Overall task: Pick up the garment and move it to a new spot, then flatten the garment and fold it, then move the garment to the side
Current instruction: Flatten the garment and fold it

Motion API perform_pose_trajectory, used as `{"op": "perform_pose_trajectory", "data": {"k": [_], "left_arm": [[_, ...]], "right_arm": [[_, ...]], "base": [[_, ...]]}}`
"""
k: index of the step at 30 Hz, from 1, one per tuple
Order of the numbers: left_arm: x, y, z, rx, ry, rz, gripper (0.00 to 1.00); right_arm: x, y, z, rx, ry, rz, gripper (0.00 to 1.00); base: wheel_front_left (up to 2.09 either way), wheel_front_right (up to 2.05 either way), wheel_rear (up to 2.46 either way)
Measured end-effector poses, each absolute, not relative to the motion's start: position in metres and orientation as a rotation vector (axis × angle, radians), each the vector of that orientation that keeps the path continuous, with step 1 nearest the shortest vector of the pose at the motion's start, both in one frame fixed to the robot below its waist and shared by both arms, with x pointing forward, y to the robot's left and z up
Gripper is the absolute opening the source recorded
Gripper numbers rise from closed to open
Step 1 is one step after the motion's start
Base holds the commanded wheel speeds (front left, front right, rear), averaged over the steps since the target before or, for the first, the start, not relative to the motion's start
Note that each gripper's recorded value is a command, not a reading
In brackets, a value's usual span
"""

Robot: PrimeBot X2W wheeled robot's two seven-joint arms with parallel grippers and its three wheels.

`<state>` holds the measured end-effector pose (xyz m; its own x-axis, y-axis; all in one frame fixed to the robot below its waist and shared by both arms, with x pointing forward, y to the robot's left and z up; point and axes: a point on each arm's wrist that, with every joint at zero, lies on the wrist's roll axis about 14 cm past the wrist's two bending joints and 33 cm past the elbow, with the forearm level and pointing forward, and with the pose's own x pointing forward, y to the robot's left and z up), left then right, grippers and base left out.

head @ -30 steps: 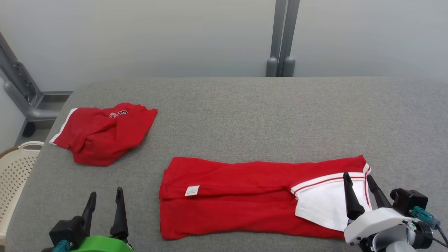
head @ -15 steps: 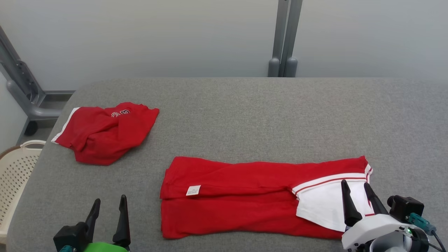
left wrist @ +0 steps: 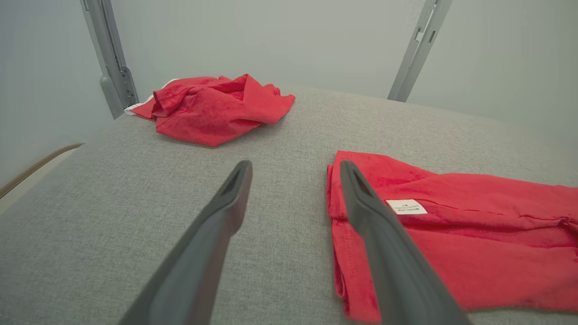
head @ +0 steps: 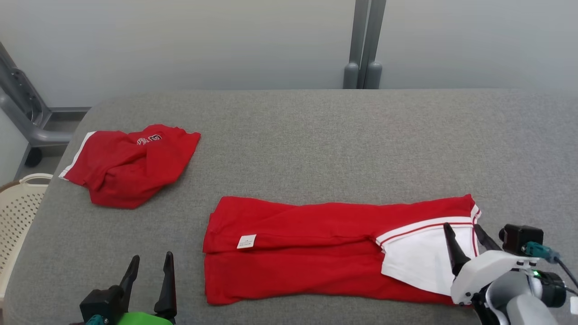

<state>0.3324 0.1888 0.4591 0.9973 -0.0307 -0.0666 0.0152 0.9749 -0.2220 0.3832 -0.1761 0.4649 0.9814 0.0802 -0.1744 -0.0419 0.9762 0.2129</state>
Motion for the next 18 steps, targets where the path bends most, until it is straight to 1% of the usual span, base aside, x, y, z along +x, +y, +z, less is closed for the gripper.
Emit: {"op": "perform_pose_trajectory", "data": {"k": [3, 9, 18], "left_arm": [[0.334, 0.185, 0.456, -0.214, 0.081, -0.041, 1.00], [0.340, 0.183, 0.453, -0.198, 0.094, -0.049, 1.00], [0.352, 0.182, 0.447, -0.177, 0.113, -0.061, 1.00]], "right_arm": [[0.385, -0.189, 0.451, 0.176, 0.306, 0.048, 1.00], [0.384, -0.219, 0.428, 0.137, 0.529, -0.029, 1.00], [0.388, -0.221, 0.403, 0.093, 0.723, -0.022, 1.00]], "base": [[0.00, 0.00, 0.00], [0.00, 0.00, 0.00], [0.00, 0.00, 0.00]]}}
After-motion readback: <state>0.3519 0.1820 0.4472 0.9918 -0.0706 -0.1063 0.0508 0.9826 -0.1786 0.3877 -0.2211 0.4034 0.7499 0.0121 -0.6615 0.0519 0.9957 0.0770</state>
